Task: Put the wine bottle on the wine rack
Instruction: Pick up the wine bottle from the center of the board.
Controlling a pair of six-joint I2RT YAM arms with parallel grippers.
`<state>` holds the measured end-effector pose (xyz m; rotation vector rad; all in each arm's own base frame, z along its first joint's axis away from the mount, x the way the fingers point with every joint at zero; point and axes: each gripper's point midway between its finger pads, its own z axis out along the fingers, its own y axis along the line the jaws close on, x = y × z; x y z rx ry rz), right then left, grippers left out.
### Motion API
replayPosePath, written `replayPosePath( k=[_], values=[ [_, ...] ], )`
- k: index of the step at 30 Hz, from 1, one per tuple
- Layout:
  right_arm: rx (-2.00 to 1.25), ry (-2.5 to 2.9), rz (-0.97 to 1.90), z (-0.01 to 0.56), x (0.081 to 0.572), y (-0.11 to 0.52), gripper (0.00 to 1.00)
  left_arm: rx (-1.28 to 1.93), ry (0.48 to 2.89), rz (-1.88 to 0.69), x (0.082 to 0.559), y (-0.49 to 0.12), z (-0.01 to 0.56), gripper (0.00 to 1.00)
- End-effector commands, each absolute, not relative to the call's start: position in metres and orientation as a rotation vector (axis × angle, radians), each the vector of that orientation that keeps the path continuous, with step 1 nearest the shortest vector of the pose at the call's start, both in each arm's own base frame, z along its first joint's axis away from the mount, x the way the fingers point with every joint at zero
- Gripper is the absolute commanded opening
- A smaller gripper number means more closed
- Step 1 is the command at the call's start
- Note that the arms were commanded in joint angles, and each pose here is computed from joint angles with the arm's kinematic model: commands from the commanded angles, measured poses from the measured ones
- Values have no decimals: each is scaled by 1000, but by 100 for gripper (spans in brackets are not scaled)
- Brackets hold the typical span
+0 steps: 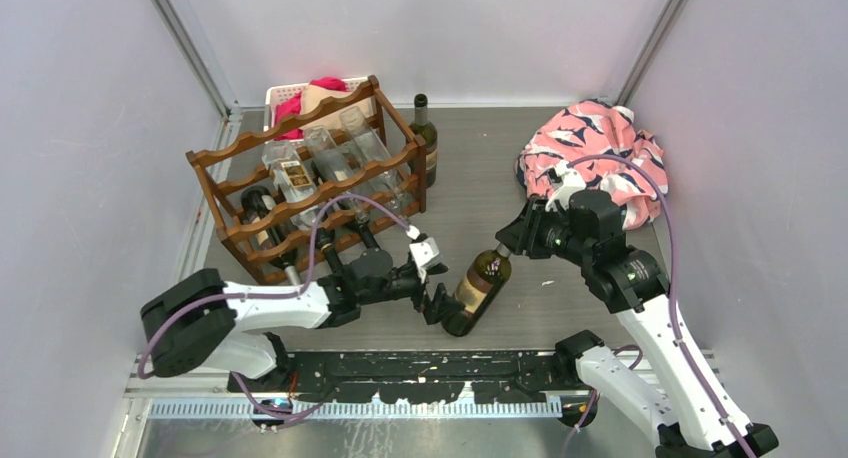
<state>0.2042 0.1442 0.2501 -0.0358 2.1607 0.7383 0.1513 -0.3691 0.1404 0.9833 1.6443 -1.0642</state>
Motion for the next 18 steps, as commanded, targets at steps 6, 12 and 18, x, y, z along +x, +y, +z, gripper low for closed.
replayPosePath(
  k=[6, 12, 18],
  values=[
    [-60, 1978, 900, 295, 219, 167, 1, 945, 1493, -1230, 142, -403, 161, 100],
    [-63, 1956, 962, 301, 218, 175, 1, 879, 1515, -1212, 154, -412, 138, 99],
    [-61, 1975, 934, 296, 216, 170, 1, 891, 1486, -1174, 159, -413, 139, 55]
  ],
)
